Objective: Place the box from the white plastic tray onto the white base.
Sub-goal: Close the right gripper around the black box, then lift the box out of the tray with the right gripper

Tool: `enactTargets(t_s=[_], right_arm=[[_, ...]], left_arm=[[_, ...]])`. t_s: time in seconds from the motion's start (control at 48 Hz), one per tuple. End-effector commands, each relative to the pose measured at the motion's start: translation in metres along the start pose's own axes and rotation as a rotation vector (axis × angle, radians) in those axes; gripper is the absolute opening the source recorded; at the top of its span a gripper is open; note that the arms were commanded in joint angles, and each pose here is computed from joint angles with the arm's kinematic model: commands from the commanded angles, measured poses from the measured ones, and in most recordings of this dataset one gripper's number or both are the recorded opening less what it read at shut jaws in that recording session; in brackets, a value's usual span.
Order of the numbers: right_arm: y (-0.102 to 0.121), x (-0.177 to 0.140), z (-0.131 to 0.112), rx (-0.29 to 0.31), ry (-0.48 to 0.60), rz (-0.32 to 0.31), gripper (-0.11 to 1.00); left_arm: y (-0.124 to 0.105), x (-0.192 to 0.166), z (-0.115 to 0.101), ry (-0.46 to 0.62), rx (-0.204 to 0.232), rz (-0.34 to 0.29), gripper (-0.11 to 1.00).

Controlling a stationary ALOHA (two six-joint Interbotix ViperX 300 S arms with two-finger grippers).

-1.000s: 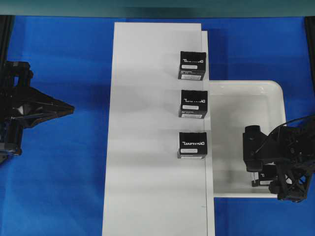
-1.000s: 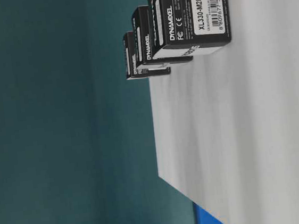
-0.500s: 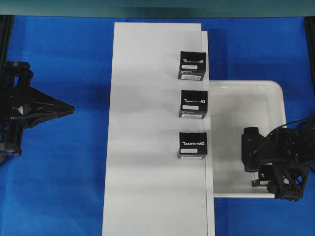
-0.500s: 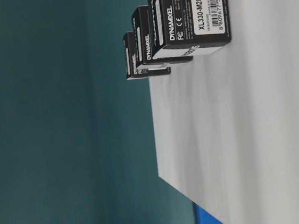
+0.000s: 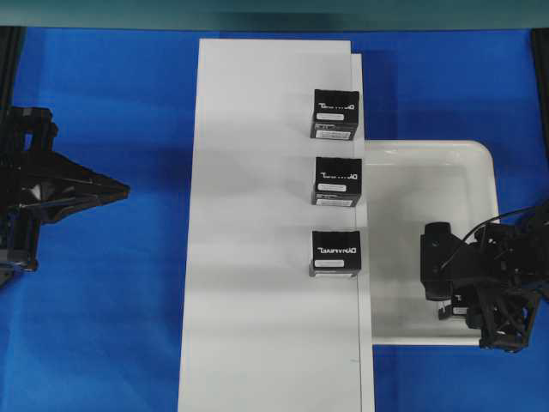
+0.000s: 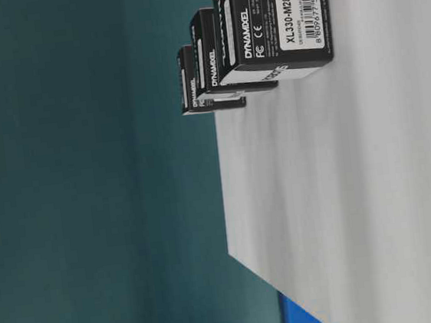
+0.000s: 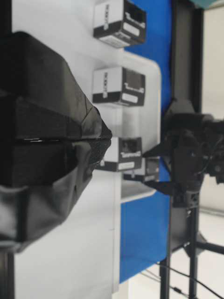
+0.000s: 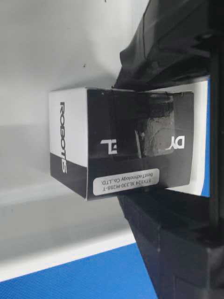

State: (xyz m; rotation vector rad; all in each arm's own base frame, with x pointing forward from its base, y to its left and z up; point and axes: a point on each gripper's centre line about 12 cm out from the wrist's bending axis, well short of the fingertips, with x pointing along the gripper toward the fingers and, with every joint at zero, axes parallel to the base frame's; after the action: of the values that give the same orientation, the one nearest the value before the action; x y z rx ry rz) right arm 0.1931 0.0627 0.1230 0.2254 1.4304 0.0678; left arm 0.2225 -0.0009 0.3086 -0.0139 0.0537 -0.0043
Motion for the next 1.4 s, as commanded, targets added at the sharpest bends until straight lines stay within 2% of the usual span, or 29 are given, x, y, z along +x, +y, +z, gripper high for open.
enactTargets(t_s=[0.0, 0.125, 0.271, 0.521, 0.708, 0.875, 1.104, 1.374], right_arm=[[0.003, -0.003, 0.005, 0.002, -0.016, 0.011, 0.61], [0.005, -0.009, 0.007, -0.001, -0.024, 0.016, 0.61], [0.011, -0.034, 0.014, -0.006, -0.029, 0.035, 0.61], [0.024, -0.118, 0.027, 0.020, -0.053, 0.074, 0.61], [0.034, -0.182, 0.024, 0.004, -0.122, 0.104, 0.61], [0.039, -0.216, 0.022, -0.014, -0.181, 0.121, 0.61], [0.041, -0.223, 0.028, -0.019, -0.202, 0.120, 0.61], [0.059, -0.218, 0.069, -0.029, -0.176, 0.124, 0.61]], left_arm=[[0.000, 0.002, 0.011, -0.028, 0.000, -0.001, -0.07], [0.000, 0.002, 0.011, -0.026, -0.002, 0.001, -0.07], [0.000, 0.002, 0.011, -0.028, 0.000, 0.001, -0.07], [-0.001, 0.001, 0.012, -0.031, -0.001, -0.002, -0.07], [-0.001, 0.001, 0.012, -0.031, -0.001, -0.004, -0.07], [-0.001, 0.001, 0.012, -0.032, -0.006, -0.005, -0.07], [-0.002, 0.001, 0.013, -0.032, -0.017, -0.007, -0.07], [-0.003, 0.002, 0.015, -0.035, -0.016, -0.013, -0.07]])
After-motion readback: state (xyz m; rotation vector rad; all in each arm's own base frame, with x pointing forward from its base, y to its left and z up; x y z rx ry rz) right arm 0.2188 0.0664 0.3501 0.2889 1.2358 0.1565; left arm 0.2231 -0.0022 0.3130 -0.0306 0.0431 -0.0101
